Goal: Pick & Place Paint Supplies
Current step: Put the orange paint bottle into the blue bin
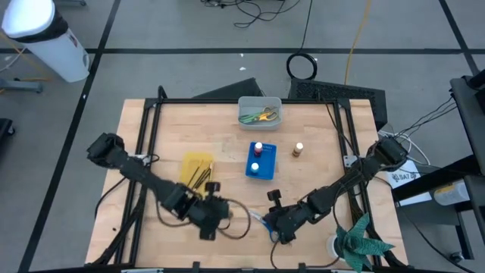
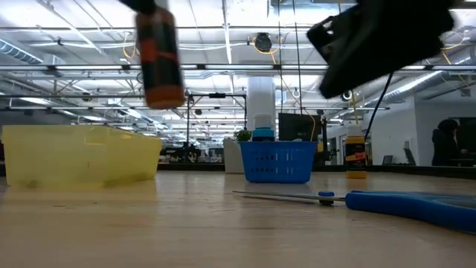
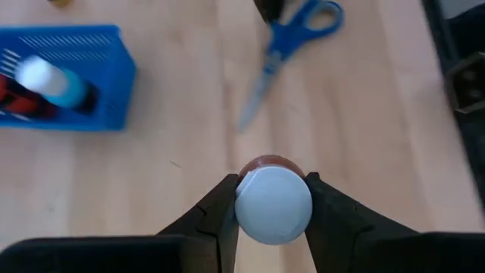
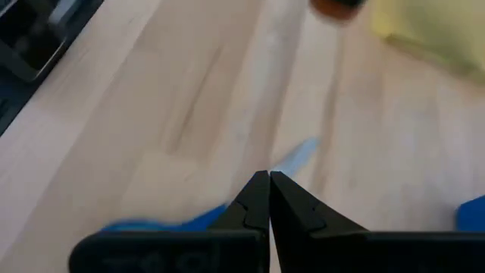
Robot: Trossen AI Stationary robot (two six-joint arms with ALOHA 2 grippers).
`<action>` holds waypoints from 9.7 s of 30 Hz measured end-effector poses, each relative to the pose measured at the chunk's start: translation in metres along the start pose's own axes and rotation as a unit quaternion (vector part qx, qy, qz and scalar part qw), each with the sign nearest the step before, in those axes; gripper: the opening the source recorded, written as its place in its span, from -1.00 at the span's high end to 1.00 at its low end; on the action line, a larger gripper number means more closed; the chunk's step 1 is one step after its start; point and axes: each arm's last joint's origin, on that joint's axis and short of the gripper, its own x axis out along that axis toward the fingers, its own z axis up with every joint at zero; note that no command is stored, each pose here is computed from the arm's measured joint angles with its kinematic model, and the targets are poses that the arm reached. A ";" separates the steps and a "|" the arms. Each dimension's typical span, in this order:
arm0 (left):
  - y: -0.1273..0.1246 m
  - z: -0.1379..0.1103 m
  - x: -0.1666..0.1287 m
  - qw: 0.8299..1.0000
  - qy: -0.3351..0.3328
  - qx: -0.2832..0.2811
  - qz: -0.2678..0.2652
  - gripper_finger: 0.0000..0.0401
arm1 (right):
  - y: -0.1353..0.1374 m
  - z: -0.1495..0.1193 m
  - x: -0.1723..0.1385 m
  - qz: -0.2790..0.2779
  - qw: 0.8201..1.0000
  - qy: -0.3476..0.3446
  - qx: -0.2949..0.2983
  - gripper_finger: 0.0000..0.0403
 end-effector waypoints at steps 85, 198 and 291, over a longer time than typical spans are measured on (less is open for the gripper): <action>0.042 0.085 -0.018 0.930 -0.367 0.006 0.035 -0.63 | -0.045 0.066 -0.072 -0.120 0.956 -0.267 0.002 0.42; 0.092 0.010 0.037 0.900 -0.433 -0.036 0.017 0.44 | -0.079 0.051 -0.131 -0.088 0.966 -0.243 0.020 -0.25; 0.100 0.004 0.023 0.915 -0.391 -0.094 -0.023 -0.28 | -0.125 -0.117 -0.043 -0.115 0.959 0.128 0.224 -0.18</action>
